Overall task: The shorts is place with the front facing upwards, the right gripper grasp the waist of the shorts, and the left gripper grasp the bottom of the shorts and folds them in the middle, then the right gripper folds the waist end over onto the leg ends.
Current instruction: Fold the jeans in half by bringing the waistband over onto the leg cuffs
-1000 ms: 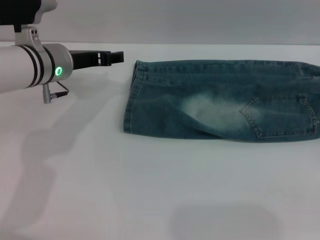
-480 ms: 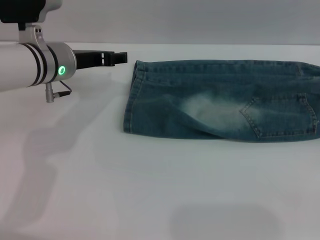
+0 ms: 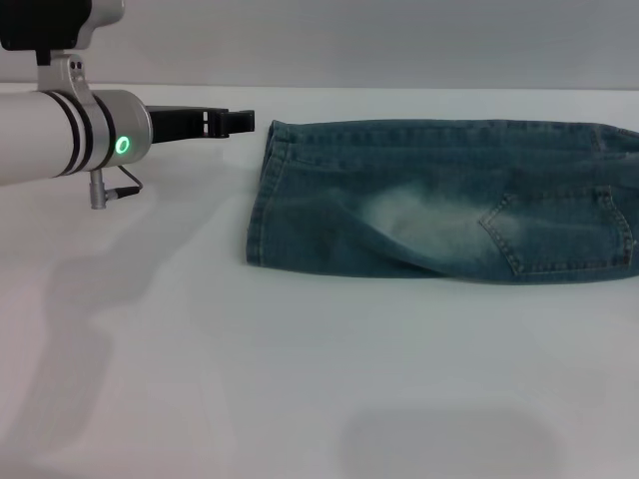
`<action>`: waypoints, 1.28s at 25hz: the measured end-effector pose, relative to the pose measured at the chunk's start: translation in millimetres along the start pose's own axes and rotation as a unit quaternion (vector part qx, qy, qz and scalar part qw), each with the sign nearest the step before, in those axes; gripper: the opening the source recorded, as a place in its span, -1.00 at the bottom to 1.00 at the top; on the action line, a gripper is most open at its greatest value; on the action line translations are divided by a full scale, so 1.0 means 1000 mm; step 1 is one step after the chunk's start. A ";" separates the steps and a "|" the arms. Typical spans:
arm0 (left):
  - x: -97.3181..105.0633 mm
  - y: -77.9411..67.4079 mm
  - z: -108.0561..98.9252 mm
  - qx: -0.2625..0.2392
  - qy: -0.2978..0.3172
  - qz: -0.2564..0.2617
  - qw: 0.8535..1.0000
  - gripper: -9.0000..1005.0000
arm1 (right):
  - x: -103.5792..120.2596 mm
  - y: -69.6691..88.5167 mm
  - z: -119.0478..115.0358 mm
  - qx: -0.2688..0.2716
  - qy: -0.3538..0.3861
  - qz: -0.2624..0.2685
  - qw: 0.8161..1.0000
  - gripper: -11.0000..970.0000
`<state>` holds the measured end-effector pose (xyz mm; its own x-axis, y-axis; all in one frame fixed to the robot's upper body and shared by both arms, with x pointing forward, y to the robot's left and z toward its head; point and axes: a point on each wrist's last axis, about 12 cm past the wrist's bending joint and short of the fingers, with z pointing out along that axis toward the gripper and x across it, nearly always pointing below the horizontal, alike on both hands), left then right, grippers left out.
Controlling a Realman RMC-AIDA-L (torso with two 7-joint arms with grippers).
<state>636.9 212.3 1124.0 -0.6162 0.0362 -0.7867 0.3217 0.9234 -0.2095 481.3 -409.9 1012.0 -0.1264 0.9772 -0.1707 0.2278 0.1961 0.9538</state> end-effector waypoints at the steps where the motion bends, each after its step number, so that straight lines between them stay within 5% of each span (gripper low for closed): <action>1: 0.000 0.000 0.000 0.000 0.000 0.000 1.000 0.60 | 0.000 0.000 0.000 0.000 0.000 0.000 1.000 0.48; 26: -0.003 -0.001 0.001 0.003 0.003 0.023 1.000 0.60 | 0.000 0.015 0.034 0.025 0.024 -0.007 0.999 0.47; 32: -0.003 -0.001 0.001 0.003 0.003 0.024 1.000 0.60 | 0.002 0.018 0.038 0.027 0.031 -0.017 0.999 0.11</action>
<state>639.3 210.5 1125.7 -0.6044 0.0826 -0.7924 0.3558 0.9179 -0.1758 521.9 -401.4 1019.1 -0.1937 0.9634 -0.1855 0.2732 0.2346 0.9329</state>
